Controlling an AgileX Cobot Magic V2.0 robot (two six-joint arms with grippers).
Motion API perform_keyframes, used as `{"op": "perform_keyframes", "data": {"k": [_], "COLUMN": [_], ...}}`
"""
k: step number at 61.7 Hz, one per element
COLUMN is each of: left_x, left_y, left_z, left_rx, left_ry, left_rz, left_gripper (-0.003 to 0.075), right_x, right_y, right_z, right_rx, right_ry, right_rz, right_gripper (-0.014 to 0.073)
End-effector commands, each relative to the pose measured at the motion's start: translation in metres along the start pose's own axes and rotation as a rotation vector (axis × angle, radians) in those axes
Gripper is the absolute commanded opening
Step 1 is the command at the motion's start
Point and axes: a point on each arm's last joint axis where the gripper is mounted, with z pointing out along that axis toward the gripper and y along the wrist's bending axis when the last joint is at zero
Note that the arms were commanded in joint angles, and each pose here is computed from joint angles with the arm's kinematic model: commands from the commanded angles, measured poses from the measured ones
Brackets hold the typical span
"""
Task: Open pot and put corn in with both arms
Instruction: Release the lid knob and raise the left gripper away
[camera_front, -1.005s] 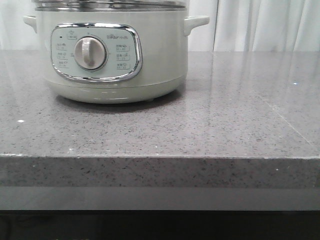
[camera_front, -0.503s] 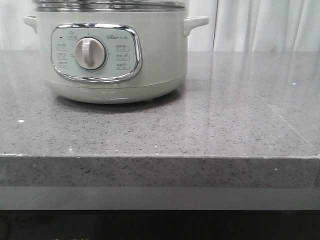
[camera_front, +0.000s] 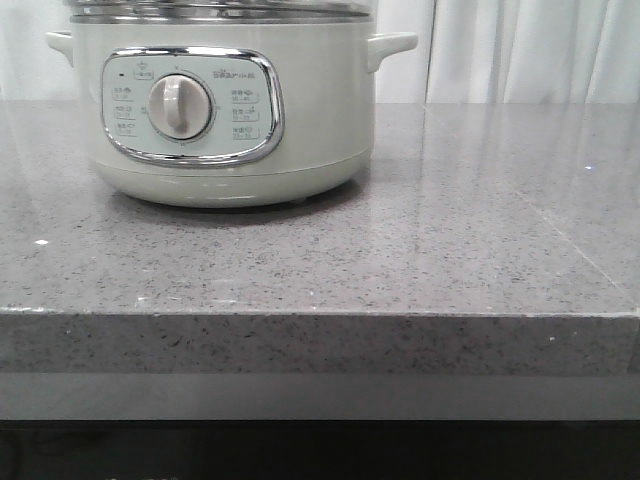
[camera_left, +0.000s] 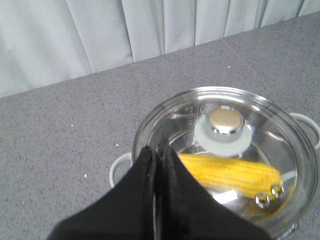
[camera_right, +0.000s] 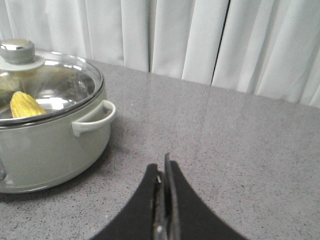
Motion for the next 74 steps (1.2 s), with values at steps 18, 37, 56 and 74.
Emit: {"op": "perform_keyframes", "data": {"k": [18,37,56,74], "left_x": [0.114,0.213,0.237,0.237], "left_y": [-0.014,-0.023,-0.026,-0.026], "left_z": [-0.052,-0.082,-0.099,-0.099], "left_rx": [0.029,0.033,0.040,0.040], "left_ry": [-0.261,-0.281,-0.389,-0.391], "left_rz": [-0.083,-0.091,-0.113,-0.113], "left_gripper": [-0.0020,-0.0020,-0.0020,-0.0020], "right_x": [0.021,0.039,0.039,0.040], "right_y": [0.001,0.002,0.002,0.002], "right_z": [-0.032,-0.046,-0.046,-0.046], "right_rx": [0.018,0.014,0.017,0.016], "right_ry": [-0.135,-0.141,-0.151,-0.149], "right_rz": [-0.015,-0.017,-0.017,-0.017], "right_gripper": [-0.0120,-0.0120,-0.0120,-0.0120]}}
